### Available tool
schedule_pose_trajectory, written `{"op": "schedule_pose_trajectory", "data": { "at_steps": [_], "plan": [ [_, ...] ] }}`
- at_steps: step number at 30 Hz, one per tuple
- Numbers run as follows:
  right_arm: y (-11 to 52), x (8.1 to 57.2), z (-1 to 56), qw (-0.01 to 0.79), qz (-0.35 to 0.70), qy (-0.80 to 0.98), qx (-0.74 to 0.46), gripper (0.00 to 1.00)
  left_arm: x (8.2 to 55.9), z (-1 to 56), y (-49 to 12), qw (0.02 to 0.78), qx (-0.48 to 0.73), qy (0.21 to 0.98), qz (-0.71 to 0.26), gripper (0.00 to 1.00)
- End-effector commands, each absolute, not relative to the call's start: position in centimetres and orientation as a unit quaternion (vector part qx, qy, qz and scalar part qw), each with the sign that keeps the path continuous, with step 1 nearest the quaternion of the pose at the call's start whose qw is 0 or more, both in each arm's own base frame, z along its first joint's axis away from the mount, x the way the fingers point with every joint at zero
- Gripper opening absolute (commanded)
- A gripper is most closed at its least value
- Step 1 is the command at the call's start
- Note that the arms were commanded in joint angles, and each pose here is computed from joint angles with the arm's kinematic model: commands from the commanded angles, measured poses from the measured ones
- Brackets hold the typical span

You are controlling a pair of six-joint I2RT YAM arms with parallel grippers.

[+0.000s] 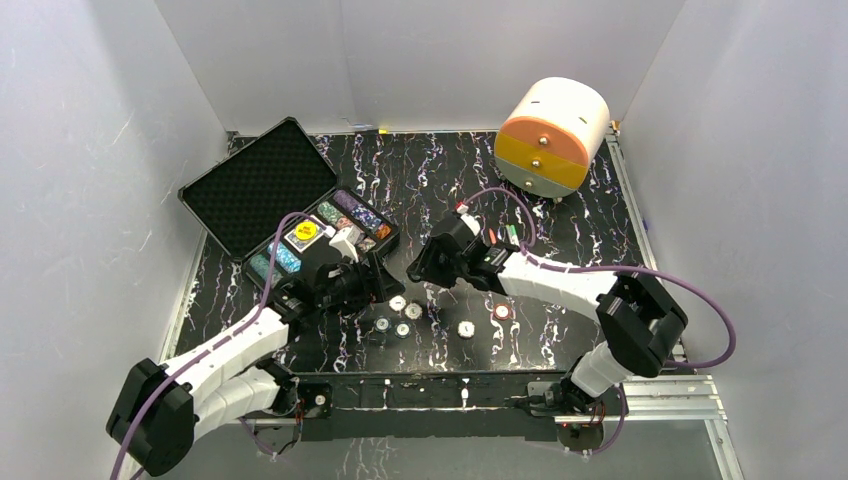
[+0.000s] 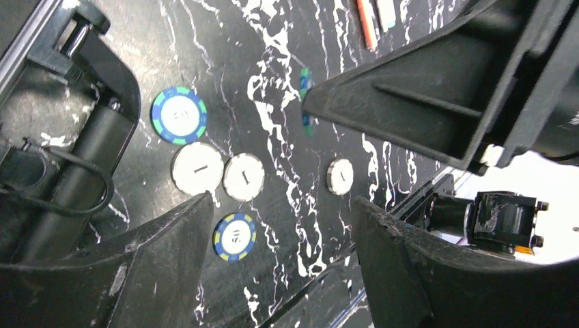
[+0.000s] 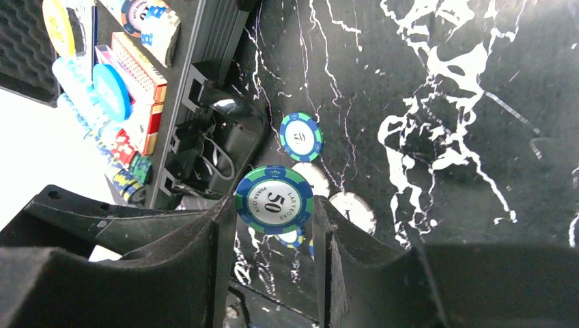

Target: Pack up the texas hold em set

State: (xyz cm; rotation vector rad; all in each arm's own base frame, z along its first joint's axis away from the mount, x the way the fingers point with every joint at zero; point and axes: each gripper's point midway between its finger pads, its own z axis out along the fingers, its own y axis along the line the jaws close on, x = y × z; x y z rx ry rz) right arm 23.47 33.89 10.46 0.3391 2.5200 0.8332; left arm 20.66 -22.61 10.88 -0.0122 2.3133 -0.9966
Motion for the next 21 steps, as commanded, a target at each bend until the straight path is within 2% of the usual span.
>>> {"op": "schedule_pose_trajectory", "data": {
  "at_steps": [1,4,13,21],
  "plan": [
    [35.7,23.8,13.0,0.217,0.378,0.883,0.175,0.46,22.1,13.3,-23.6,0.366,0.002,0.838,-0.405,0.72],
    [36.0,23.5,13.1,0.2,0.396,0.874,0.197,0.46,22.2,13.3,-24.1,0.37,0.001,0.834,-0.409,0.71],
    [36.9,22.8,13.3,0.168,0.432,0.858,0.22,0.46,22.8,13.3,-24.7,0.375,-0.012,0.832,-0.409,0.48],
    [37.2,22.8,14.0,0.161,0.444,0.853,0.224,0.46,23.1,12.5,-24.2,0.376,-0.028,0.84,-0.389,0.39]
  ]
}}
